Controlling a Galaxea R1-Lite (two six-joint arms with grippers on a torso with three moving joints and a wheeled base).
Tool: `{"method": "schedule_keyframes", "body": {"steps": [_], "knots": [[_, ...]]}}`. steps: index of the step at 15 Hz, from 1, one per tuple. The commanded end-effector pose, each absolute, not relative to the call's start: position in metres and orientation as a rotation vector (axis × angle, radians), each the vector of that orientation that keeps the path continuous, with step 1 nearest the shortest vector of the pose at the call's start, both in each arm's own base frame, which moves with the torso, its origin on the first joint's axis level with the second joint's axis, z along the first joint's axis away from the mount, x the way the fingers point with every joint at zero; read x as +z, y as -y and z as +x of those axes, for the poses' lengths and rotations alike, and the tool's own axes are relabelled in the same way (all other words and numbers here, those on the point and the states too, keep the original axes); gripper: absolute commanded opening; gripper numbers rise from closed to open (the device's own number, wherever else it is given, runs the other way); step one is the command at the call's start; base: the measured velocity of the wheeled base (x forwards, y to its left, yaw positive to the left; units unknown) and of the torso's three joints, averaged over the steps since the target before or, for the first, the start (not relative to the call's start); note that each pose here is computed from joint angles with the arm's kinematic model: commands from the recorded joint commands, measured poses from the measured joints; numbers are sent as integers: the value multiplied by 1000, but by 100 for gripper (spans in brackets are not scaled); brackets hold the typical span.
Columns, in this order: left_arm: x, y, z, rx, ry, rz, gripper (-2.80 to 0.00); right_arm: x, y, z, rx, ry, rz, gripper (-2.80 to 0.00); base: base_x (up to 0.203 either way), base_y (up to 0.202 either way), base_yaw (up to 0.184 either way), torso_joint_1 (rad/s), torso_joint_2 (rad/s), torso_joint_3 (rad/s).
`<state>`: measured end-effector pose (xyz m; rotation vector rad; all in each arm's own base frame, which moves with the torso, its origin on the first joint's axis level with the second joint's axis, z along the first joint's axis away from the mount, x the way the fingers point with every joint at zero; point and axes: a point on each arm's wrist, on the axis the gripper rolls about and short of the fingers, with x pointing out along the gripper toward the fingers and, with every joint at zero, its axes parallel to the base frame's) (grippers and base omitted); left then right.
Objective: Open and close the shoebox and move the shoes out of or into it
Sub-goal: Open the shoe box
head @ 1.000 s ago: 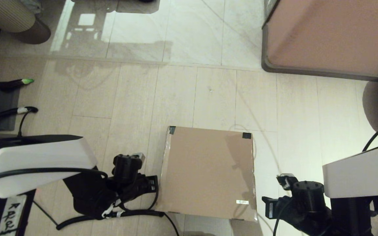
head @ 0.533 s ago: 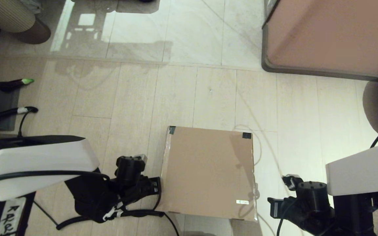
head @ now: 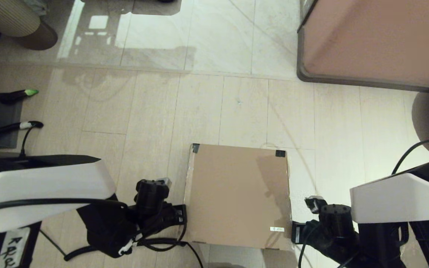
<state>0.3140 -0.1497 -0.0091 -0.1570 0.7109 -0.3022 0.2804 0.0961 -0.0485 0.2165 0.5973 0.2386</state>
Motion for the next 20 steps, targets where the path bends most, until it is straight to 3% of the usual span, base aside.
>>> {"method": "schedule_keyframes", "body": {"steps": [1,20], "knots": [[-5,151,308,-313,-711,-160,-280,-48,-104,277,262,-596,232,-280,0,0,0,0,0,0],[59,142,242,-371,-645,-243,-280,32,-113,196,329,-632,635,-280,0,0,0,0,0,0]]}}
